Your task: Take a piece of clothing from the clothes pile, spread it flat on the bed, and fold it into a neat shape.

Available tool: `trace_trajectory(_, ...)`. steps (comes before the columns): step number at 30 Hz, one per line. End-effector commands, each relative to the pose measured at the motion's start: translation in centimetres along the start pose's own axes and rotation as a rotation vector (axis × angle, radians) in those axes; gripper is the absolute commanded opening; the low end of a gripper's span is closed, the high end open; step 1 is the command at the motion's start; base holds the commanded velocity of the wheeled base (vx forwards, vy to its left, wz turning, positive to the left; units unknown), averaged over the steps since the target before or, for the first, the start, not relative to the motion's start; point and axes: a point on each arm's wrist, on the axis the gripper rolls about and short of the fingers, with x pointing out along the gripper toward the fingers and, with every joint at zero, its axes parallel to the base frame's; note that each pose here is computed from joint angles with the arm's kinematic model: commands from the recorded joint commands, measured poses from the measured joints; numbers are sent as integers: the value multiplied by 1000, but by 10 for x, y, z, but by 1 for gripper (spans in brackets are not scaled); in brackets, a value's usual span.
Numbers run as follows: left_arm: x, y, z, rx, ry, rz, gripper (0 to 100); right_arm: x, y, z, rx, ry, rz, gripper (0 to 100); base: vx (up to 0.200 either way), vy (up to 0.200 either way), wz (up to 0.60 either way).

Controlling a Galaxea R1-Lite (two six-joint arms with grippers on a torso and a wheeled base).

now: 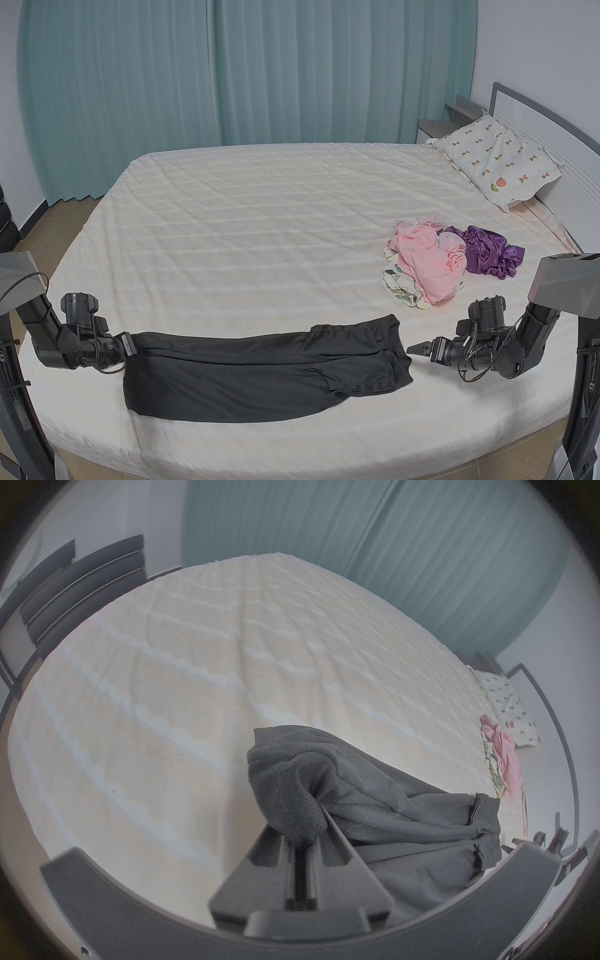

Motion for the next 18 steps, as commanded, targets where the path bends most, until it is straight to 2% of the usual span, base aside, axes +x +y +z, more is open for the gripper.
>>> trace_trajectory(1,-8,2,5,-9,-21,2,0,0,0,0,-1,0,2,100,0,0,0)
trace_trajectory(4,-11,-1,4,-7,-20,-1,0,0,0,0,-1,0,2,100,0,0,0)
trace_trajectory(11,-19,-26,-2,37,11,-8,0,1,0,0,-1,0,2,100,0,0,0)
trace_trajectory(18,-28,-60,-8,27,23,-14,0,0,1,1,-2,-3,5,100,0,-200,0)
